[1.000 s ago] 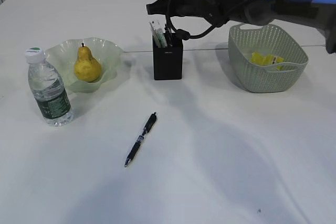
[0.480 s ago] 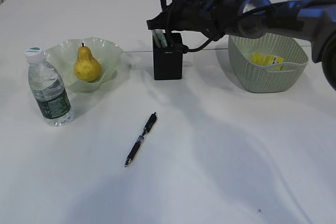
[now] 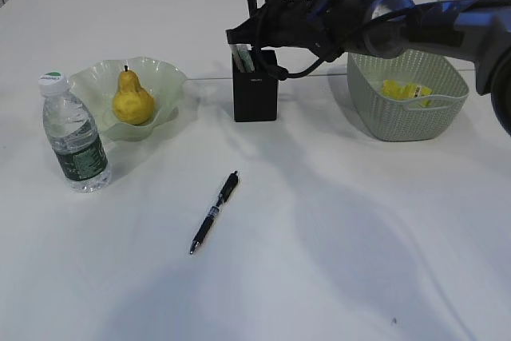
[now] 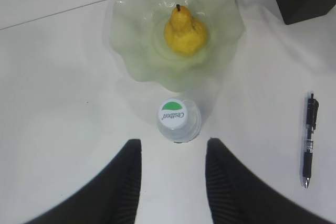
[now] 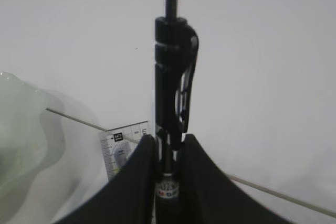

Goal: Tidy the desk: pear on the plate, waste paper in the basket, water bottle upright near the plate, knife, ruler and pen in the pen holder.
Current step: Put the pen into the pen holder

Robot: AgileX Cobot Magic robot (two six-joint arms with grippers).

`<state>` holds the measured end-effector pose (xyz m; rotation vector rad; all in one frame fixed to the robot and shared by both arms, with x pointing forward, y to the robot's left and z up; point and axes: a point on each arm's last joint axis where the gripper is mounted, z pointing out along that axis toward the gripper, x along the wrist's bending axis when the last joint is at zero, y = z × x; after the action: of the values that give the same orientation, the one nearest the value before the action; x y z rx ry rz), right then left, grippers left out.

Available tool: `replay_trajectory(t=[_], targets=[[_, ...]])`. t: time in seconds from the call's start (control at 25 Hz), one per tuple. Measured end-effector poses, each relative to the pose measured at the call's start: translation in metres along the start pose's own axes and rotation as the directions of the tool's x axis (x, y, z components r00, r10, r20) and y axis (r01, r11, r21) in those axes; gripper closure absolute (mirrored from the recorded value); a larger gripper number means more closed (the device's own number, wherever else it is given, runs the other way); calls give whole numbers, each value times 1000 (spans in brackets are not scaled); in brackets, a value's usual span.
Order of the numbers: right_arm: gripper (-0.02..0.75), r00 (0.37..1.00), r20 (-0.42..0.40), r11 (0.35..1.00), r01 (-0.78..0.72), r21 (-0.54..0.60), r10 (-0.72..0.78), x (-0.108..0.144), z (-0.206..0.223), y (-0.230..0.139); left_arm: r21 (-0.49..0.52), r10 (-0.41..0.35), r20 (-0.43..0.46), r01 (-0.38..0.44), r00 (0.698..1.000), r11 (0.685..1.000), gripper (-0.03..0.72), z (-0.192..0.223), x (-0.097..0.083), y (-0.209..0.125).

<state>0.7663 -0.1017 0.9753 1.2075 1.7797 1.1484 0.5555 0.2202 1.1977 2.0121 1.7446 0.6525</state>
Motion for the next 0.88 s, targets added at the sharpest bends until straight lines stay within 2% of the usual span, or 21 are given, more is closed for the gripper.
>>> replay_trajectory(t=[0.36, 0.68, 0.88], targets=[[486, 999, 15, 999, -34, 27, 34, -1, 0, -3, 0, 0, 0, 0, 1000, 1000, 403, 0, 0, 0], [472, 996, 50, 993, -83, 82, 79, -4, 0, -8, 0, 0, 0, 0, 1000, 1000, 403, 0, 0, 0], [471, 989, 102, 986, -118, 116, 106, -10, -17, 9, 1, 0, 0, 0, 1000, 1000, 403, 0, 0, 0]])
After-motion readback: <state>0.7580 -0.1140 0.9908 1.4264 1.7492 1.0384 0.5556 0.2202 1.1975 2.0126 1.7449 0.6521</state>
